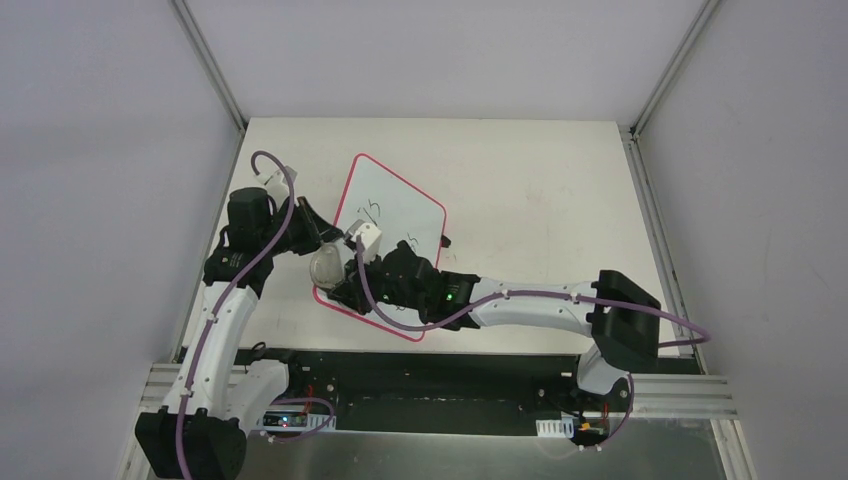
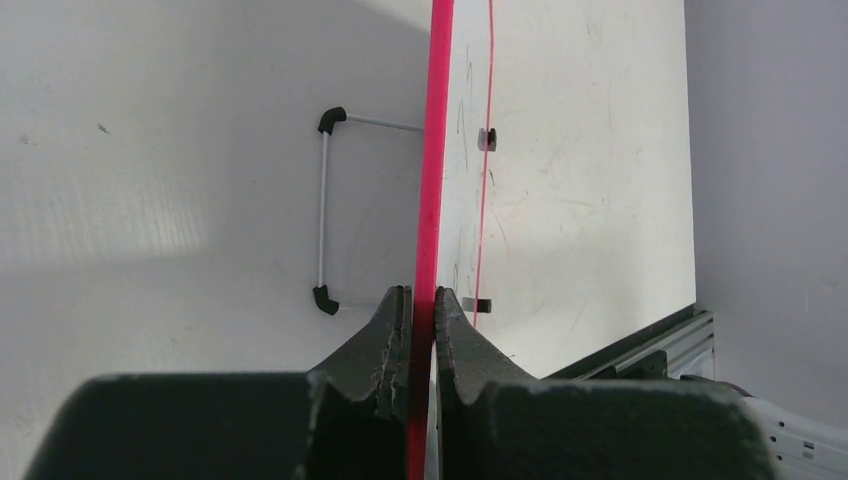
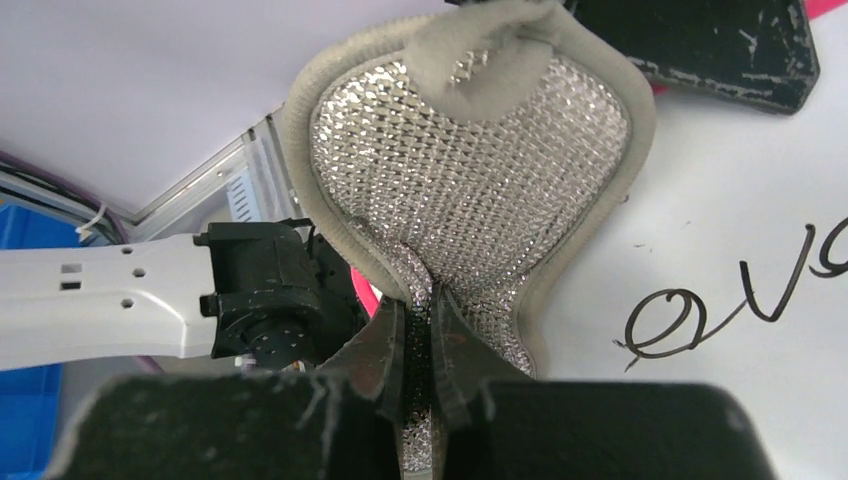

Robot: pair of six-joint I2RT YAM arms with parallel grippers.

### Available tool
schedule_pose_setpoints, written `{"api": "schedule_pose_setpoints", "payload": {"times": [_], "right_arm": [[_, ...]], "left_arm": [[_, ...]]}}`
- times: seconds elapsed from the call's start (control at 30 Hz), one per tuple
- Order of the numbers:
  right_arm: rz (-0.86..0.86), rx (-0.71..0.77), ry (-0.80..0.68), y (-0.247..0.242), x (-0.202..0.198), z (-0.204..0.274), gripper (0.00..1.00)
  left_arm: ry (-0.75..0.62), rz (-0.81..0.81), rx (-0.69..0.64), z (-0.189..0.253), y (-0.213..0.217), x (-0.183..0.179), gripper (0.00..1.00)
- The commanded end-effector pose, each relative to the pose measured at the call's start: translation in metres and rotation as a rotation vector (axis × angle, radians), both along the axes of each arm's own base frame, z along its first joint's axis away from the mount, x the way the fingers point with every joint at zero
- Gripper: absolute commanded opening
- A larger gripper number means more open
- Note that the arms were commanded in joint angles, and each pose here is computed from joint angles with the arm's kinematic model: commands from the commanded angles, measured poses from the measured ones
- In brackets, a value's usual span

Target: Erase the whiteboard

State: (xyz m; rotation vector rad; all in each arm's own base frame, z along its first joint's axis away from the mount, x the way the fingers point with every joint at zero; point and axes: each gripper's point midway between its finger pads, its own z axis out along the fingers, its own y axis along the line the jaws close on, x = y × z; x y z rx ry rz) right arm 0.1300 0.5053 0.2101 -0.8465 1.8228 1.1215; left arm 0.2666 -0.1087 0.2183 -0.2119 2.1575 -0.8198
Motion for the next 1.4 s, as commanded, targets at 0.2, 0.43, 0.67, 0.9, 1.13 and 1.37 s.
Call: {"api": "schedule_pose_setpoints", "payload": {"times": [0.2,0.43,0.67,0.9,1.13,1.37], "right_arm": [[0.021,-0.141,0.088,-0.061,-0.014,-0.065,0.00],[0.085,-0.143,0.007,-0.043,-0.008,-0.036,0.00],[0.215,-0.016,-0.119,0.020,-0.008,0.037,0.00],[0.197,-0.002,-0.132,0.027,0.003,0.035,0.00],[0.062,-0.079,0.029,-0.028,0.018,-0.031,0.00],[0.020,-0.129,0.092,-0.056,0.007,-0.056,0.00]], "left_arm": [[0.041,0.024,0.047,-0.008,0.004,-0.019,0.00],[0.046,0.028,0.041,-0.011,0.004,-0.020,0.00],[0.049,0.044,0.031,-0.013,0.004,-0.021,0.00],[0.051,0.045,0.027,-0.014,0.004,-0.021,0.00],[0.045,0.045,0.026,-0.012,0.004,-0.021,0.00],[0.050,0.045,0.025,-0.013,0.004,-0.021,0.00]]}}
